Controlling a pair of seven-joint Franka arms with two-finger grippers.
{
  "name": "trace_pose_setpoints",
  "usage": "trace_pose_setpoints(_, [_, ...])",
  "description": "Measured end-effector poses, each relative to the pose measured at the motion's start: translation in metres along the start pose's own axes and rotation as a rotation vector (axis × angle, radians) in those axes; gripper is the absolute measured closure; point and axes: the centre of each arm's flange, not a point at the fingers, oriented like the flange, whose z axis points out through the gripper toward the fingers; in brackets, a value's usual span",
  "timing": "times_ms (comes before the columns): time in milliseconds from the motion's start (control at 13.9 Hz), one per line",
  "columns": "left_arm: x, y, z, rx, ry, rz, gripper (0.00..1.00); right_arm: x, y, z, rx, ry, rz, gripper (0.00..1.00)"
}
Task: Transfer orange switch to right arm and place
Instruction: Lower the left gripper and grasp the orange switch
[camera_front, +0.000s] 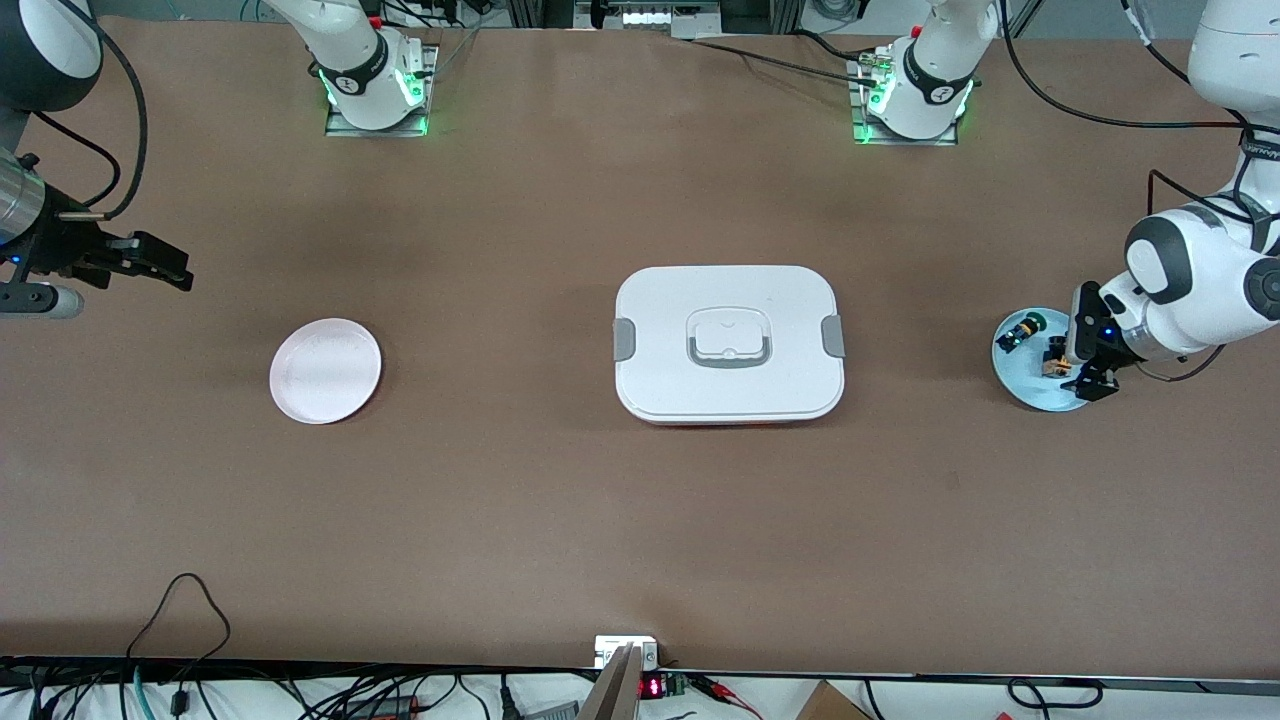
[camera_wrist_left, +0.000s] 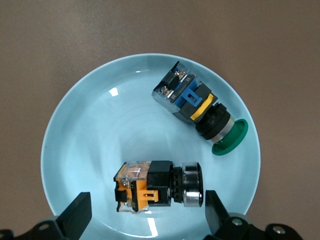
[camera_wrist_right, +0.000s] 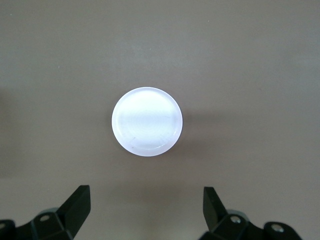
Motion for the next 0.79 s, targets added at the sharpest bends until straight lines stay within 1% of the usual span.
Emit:
trace_pose_setpoints(645, [0.0002, -0.0003, 0.0072, 0.0, 0.001, 0.0, 0.0, 0.0028, -0.0006, 0.0069, -0.001, -0.012, -0.002, 0.0])
trace_pose_setpoints(789, [0.0002, -0.0004, 0.0083, 0.001, 0.002, -0.001, 0.03, 0.0028, -0.0007, 0.0063, -0.001, -0.011, -0.002, 0.0])
